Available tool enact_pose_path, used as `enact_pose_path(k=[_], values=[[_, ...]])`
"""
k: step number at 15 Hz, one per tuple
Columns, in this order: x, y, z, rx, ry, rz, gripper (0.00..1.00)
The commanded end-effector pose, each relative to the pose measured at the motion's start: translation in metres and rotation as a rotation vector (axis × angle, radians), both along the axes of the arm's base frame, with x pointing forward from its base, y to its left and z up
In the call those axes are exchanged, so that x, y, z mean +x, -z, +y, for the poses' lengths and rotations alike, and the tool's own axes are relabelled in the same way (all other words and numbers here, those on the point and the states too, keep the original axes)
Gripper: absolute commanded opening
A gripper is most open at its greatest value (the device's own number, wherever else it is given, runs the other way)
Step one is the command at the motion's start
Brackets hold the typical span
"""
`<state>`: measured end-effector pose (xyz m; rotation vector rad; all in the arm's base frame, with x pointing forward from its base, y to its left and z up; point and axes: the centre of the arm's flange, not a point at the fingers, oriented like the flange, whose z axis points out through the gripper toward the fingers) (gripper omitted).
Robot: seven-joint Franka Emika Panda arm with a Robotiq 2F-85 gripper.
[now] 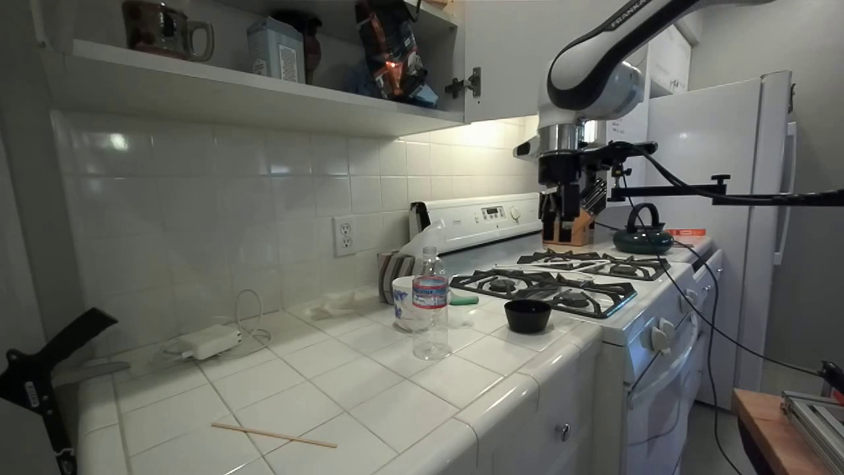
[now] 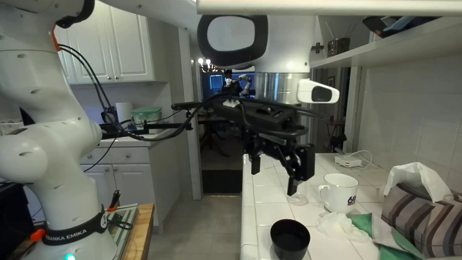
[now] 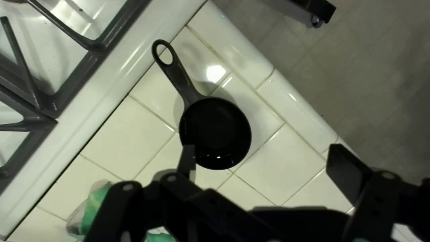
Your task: Pour the contents in the black pot inside the water bottle
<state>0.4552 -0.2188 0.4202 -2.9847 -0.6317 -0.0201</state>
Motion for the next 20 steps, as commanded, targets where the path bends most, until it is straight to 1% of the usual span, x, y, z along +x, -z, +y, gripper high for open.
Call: enact_pose_path(k=[1, 3, 4, 6, 7, 11, 13, 15, 18, 20], values=[[0.009, 0.000, -0.004, -0.010, 0.014, 0.008, 1.00], [0.020, 0.004, -0.007, -0.019, 0.021, 0.024, 1.00], [0.021, 0.009, -0.006, -0.003, 0.006, 0.045, 1.00], [0.029, 0.013, -0.001, 0.000, -0.046, 0.096, 1.00], [0.032, 0.013, 0.002, 0.005, -0.057, 0.102, 1.00], [0.052, 0.016, 0.008, 0.040, -0.108, 0.067, 1.00], [0.062, 0.023, 0.008, 0.066, -0.094, 0.057, 1.00], [0.070, 0.035, 0.006, 0.113, -0.068, 0.044, 1.00], [0.078, 0.057, -0.003, 0.172, -0.001, 0.050, 1.00], [0.081, 0.068, -0.013, 0.191, 0.037, 0.052, 1.00]])
